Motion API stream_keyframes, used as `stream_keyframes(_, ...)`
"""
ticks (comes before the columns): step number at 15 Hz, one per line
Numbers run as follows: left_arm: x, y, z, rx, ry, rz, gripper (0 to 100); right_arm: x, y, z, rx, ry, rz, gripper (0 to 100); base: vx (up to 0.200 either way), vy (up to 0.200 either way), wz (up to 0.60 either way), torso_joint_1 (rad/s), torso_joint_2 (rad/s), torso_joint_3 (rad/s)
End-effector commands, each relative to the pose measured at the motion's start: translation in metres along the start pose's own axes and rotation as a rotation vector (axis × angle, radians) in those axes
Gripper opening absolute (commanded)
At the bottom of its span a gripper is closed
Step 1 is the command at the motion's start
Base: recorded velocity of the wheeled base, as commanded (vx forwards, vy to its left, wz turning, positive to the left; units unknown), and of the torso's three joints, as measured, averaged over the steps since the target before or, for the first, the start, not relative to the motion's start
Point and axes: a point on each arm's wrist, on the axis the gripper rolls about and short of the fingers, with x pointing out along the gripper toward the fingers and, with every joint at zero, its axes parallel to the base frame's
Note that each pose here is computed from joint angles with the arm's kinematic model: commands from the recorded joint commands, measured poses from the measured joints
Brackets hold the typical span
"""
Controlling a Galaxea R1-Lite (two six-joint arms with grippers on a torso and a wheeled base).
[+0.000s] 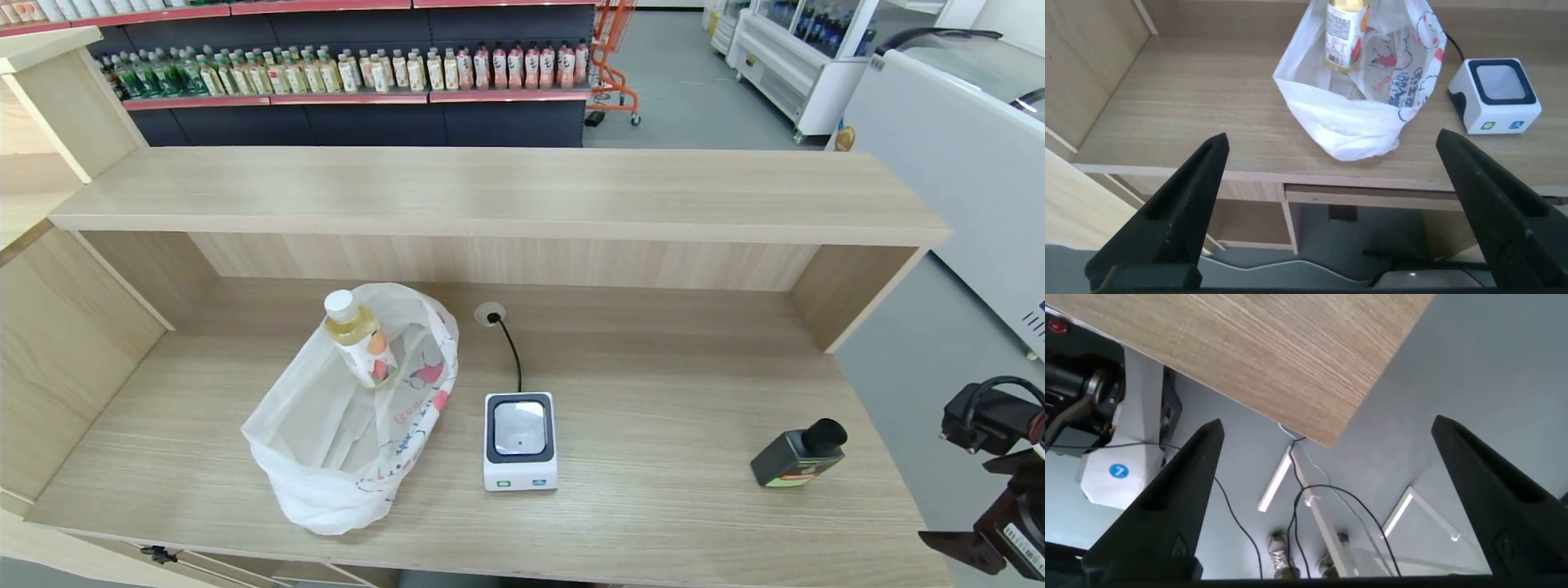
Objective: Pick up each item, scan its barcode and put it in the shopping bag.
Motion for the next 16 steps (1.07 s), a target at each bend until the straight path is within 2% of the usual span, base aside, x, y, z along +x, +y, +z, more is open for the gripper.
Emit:
stream_keyframes(1, 0.0, 0.0, 0.0, 0.0, 0.0, 0.0, 100, 0.009, -0.003, -0.001, 0.009, 0.031, 0.02, 100, 0.0, 0.0, 0.0, 0.0, 0.0, 0.0)
stream_keyframes(3, 0.0, 0.0, 0.0, 0.0, 0.0, 0.0, 100, 0.018, -0.004, 0.002, -0.006, 0.027, 0.04, 100, 0.0, 0.0, 0.0, 0.0, 0.0, 0.0)
stream_keyframes(6, 0.0, 0.0, 0.0, 0.0, 0.0, 0.0, 100, 0.046, -0.015, 0.012, -0.077, -0.04, 0.025, 100, 0.0, 0.0, 0.0, 0.0, 0.0, 0.0)
stream_keyframes(10, 0.0, 0.0, 0.0, 0.0, 0.0, 0.0, 100, 0.091, -0.017, 0.029, -0.129, -0.241, 0.15, 100, 0.0, 0.0, 0.0, 0.0, 0.0, 0.0)
stream_keyframes(14, 0.0, 0.0, 0.0, 0.0, 0.0, 0.0, 100, 0.113, -0.02, 0.036, -0.191, -0.293, 0.204, 100, 0.0, 0.0, 0.0, 0.0, 0.0, 0.0)
stream_keyframes(16, 0.0, 0.0, 0.0, 0.0, 0.0, 0.0, 100, 0.12, -0.014, 0.041, -0.223, -0.304, 0.24, 100, 0.0, 0.0, 0.0, 0.0, 0.0, 0.0)
